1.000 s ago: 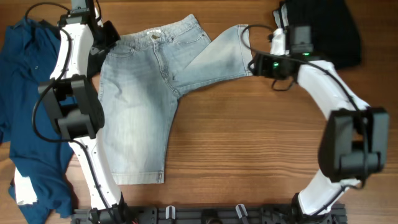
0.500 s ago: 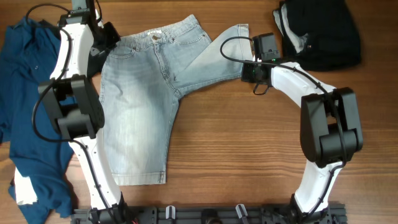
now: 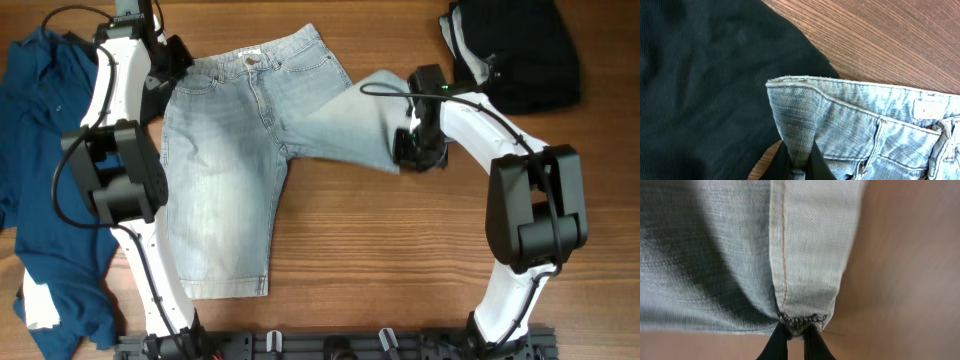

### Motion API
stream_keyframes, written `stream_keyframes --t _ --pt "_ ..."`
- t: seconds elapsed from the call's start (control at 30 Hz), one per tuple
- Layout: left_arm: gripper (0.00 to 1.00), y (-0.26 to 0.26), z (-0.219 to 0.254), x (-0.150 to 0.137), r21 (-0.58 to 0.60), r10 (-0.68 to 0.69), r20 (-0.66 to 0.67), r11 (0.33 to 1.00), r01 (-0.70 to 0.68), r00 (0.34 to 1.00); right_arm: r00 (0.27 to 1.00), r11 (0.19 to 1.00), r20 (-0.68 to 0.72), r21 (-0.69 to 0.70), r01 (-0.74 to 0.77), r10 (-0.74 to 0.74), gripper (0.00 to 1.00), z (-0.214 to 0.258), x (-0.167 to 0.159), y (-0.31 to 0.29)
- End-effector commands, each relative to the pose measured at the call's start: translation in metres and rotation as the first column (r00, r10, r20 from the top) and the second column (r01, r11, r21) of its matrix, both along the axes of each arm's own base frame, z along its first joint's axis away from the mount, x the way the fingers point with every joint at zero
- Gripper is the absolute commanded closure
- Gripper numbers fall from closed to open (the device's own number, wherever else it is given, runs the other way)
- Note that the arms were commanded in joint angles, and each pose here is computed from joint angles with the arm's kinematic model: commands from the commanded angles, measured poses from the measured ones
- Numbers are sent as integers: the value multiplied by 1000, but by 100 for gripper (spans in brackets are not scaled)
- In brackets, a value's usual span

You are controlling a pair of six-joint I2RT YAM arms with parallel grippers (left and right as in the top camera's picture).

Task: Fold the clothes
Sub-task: 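Pull the right leg down and inward with the right gripper to straighten it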

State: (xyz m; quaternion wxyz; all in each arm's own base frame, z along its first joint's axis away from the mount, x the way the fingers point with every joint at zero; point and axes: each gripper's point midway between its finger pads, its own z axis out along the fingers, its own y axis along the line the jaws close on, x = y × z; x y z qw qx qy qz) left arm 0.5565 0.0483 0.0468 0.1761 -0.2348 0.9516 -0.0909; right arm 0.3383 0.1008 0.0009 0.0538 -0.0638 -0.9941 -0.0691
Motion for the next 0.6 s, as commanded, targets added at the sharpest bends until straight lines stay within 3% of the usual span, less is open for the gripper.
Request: stream_keyframes --t 0.0,0.2,0.4,0.57 --pt "96 -3 16 4 2 2 37 1000 -2 999 968 983 -198 133 -127 152 96 -2 -59 25" --pt "96 -3 17 7 4 2 49 1000 -3 999 893 942 -304 141 -304 333 95 9 -111 66" --pt "96 -2 19 12 7 2 71 1000 -2 997 877 894 -188 165 -417 443 96 39 -126 105" --pt "96 -2 20 13 7 2 76 1000 -2 997 889 876 -47 204 -438 455 95 97 -132 107"
